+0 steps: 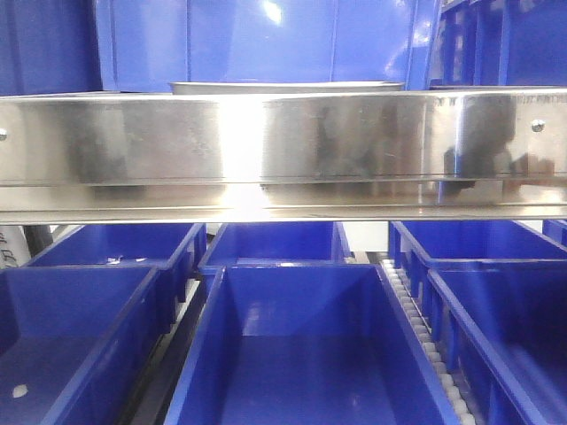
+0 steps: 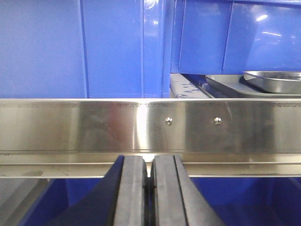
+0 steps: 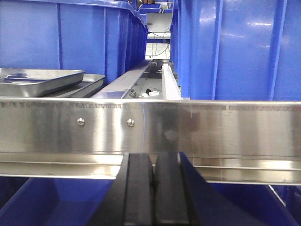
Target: Stack silver trays without gaps
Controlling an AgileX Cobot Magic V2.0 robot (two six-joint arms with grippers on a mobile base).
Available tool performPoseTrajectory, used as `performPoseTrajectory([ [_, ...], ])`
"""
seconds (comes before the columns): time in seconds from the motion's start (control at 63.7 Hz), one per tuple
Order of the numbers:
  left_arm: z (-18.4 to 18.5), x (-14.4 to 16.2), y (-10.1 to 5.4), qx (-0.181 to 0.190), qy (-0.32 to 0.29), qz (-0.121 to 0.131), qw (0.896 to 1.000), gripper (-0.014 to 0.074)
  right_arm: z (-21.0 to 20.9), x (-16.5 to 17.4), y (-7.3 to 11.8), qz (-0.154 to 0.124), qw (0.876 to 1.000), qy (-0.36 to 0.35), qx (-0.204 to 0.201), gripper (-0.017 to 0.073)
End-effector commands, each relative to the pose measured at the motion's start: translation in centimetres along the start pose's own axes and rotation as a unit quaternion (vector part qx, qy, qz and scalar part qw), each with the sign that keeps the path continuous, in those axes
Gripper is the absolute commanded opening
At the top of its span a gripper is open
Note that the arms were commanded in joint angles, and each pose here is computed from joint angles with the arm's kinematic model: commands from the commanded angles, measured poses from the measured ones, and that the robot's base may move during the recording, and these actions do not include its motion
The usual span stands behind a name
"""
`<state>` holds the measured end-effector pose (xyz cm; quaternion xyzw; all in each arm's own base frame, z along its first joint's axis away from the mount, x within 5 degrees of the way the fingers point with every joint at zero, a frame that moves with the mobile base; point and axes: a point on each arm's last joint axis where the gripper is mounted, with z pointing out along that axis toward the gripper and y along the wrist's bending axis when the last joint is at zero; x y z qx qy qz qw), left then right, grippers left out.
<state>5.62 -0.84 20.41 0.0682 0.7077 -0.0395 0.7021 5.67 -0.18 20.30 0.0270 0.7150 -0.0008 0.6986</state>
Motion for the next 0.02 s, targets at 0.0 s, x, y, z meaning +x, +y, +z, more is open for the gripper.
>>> performPoseTrajectory([
  [0.0,-0.04,-0.19,0.0,0.0,-0.009,-0.003,1.0,0.0013,-0.03,-0.15,0.0,-0.005,1.0,-0.008,-0.001,-0.0078],
])
